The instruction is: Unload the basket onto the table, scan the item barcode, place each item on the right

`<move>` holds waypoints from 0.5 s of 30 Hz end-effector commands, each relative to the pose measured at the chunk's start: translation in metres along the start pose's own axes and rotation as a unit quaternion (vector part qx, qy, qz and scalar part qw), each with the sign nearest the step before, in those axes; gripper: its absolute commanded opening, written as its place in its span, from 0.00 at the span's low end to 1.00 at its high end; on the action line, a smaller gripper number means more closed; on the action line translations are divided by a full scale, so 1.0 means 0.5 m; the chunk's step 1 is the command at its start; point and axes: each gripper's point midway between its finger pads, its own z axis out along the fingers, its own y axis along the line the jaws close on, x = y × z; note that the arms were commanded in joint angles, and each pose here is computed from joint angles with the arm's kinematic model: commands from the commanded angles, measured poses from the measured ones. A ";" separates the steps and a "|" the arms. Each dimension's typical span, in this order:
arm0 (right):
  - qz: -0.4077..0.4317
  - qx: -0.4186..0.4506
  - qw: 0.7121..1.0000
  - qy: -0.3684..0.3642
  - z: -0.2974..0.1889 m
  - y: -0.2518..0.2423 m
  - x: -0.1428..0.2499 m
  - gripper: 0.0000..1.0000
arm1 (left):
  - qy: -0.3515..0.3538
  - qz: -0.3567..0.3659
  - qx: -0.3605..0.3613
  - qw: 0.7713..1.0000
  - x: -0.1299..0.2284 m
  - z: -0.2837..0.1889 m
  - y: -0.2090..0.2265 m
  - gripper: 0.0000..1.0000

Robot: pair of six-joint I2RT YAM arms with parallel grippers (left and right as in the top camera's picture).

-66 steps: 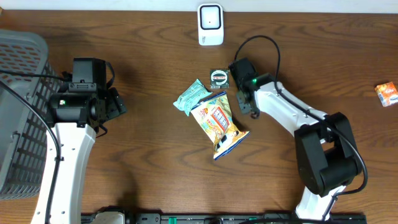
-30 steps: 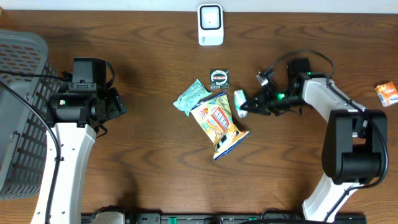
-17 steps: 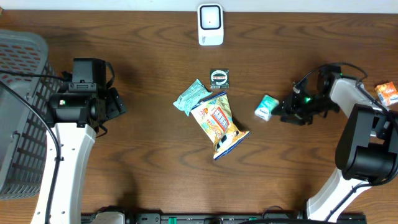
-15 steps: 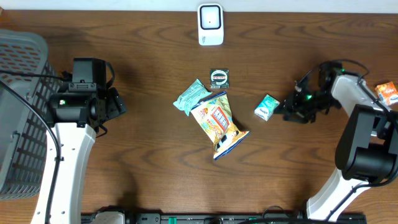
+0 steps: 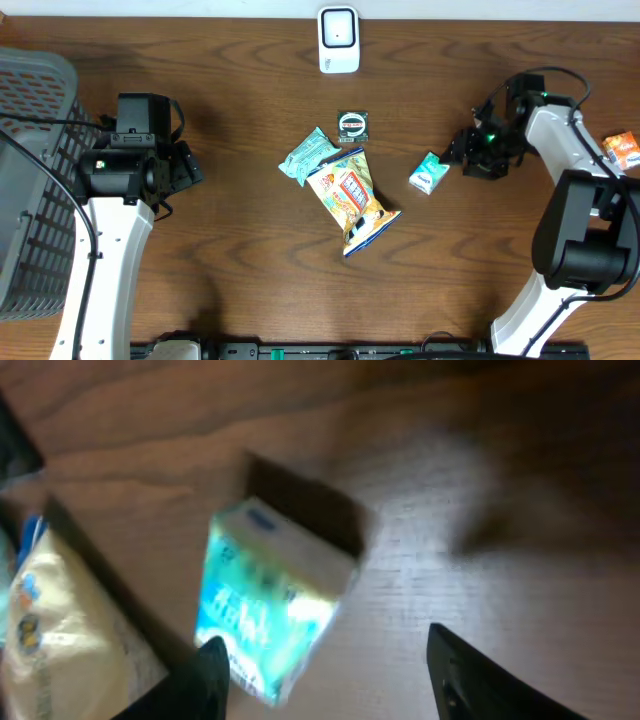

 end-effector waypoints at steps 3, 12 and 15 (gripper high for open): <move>0.045 -0.011 0.999 -0.001 0.057 -0.006 0.022 0.59 | -0.003 0.003 -0.011 1.000 -0.003 0.000 0.009 0.98; 0.052 -0.058 0.997 -0.001 0.106 0.022 0.045 0.18 | -0.003 0.003 -0.011 1.000 -0.003 0.000 0.009 0.98; 0.051 -0.077 0.996 0.005 0.105 0.035 0.049 0.04 | -0.003 0.003 -0.011 1.000 -0.003 0.000 0.009 0.98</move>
